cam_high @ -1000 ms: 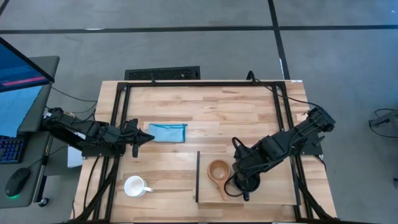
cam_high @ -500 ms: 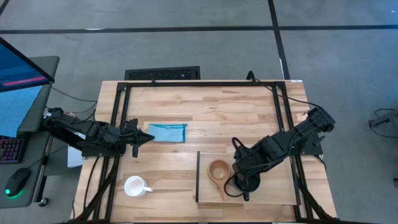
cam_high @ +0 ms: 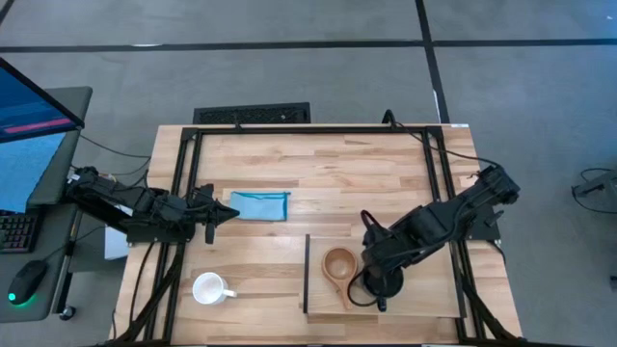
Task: Stack small to large cups/mugs on shelf
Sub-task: Put the white mug on the shelf
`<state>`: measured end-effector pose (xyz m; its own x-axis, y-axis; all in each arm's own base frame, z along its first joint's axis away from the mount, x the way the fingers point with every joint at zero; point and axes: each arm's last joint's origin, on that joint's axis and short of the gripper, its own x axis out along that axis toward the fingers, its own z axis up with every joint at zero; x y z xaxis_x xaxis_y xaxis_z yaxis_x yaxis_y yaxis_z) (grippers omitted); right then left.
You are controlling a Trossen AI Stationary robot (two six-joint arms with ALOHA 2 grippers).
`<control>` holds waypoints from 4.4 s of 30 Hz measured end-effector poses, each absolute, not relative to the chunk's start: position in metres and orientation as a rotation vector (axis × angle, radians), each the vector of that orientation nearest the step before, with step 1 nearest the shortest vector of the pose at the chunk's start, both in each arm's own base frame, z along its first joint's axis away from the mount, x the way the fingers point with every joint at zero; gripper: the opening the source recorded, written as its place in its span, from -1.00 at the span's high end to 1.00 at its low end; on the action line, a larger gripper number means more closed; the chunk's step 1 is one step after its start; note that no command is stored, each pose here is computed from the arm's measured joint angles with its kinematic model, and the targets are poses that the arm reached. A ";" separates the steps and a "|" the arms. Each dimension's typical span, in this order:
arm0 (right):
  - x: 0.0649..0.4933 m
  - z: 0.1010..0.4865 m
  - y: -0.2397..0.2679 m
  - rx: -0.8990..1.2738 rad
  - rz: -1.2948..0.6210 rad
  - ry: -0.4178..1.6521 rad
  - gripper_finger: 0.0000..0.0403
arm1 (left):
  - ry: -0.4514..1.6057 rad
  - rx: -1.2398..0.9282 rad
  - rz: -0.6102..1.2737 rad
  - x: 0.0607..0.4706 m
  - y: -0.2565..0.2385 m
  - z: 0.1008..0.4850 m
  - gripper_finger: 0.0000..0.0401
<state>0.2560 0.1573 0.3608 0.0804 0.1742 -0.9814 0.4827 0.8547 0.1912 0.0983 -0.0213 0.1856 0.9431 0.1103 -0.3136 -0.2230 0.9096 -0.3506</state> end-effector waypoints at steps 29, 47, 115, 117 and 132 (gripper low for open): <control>0.274 0.424 0.103 0.053 -0.025 1.054 -0.10 | 0.284 -0.437 0.179 0.098 -0.021 0.186 1.00; 0.320 0.406 0.040 -0.054 -0.294 1.028 0.53 | 0.287 -0.436 0.182 0.098 -0.021 0.186 1.00; 0.096 0.240 -0.030 0.250 -0.453 -0.003 0.96 | 0.208 -0.393 0.246 0.100 -0.019 0.192 1.00; 0.095 0.234 -0.030 0.268 -0.458 -0.004 0.96 | 0.208 -0.393 0.246 0.100 -0.019 0.192 1.00; 0.095 0.224 -0.030 0.303 -0.458 -0.001 0.95 | 0.096 -0.491 0.152 0.103 -0.022 0.205 1.00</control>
<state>0.0946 -0.0302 0.2236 0.8979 -0.4352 -0.0663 0.4348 0.8530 0.2886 0.1026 -0.0221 0.2046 0.9841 0.1221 -0.1286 -0.1685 0.8707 -0.4621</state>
